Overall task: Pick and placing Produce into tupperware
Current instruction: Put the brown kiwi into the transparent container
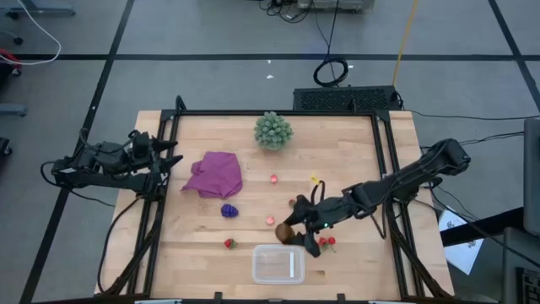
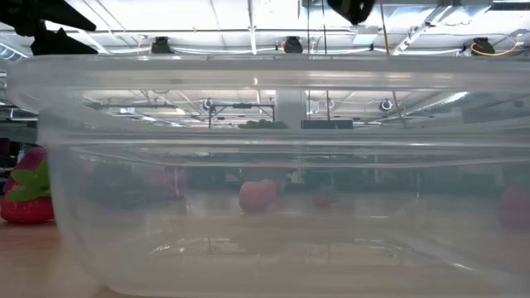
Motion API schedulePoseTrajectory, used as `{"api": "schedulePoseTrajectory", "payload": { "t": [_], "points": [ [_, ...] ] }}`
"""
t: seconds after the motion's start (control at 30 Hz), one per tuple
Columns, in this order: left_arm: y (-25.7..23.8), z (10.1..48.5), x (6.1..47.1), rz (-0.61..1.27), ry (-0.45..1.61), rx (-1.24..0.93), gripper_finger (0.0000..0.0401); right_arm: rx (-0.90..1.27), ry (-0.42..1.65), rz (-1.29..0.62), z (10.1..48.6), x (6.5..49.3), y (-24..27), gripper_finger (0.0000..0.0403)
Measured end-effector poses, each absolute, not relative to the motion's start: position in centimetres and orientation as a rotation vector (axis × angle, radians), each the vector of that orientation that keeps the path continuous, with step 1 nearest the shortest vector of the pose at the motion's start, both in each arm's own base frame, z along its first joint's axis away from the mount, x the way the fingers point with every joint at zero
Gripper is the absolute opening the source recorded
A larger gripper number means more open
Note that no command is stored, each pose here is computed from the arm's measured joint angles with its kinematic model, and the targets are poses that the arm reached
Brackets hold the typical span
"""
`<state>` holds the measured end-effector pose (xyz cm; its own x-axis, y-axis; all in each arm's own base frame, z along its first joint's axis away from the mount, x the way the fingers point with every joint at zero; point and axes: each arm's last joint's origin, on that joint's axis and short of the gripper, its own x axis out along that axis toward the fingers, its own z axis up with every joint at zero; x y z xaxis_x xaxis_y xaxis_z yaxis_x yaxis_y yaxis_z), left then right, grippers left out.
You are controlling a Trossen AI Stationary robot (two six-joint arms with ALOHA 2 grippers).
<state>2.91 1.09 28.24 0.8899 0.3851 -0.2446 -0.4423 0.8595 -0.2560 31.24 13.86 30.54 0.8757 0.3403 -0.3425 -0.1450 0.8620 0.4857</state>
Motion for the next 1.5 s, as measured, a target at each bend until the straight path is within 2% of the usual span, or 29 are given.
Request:
{"api": "schedulePoseTrajectory", "payload": {
  "t": [0.23,0.4,0.73,1.0,1.5],
  "points": [
    [1.1,28.2,3.2,0.441,0.205,-0.313,0.0312,0.309,0.524,0.239,35.7,32.0,15.6,0.0251],
    [1.0,28.2,3.9,0.447,0.241,-0.302,0.0312,0.294,0.538,0.219,37.4,32.5,16.3,0.0251],
    [0.8,27.8,6.3,0.473,0.367,-0.281,0.0312,0.403,0.759,0.177,33.1,35.2,18.2,0.0251],
    [0.6,27.3,8.0,0.47,0.458,-0.28,0.0312,0.535,0.85,0.131,30.7,36.3,19.0,0.0251],
    [0.5,26.9,8.8,0.462,0.509,-0.276,0.0312,0.689,1.039,0.039,25.7,37.9,20.2,0.0251]
  ]
}}
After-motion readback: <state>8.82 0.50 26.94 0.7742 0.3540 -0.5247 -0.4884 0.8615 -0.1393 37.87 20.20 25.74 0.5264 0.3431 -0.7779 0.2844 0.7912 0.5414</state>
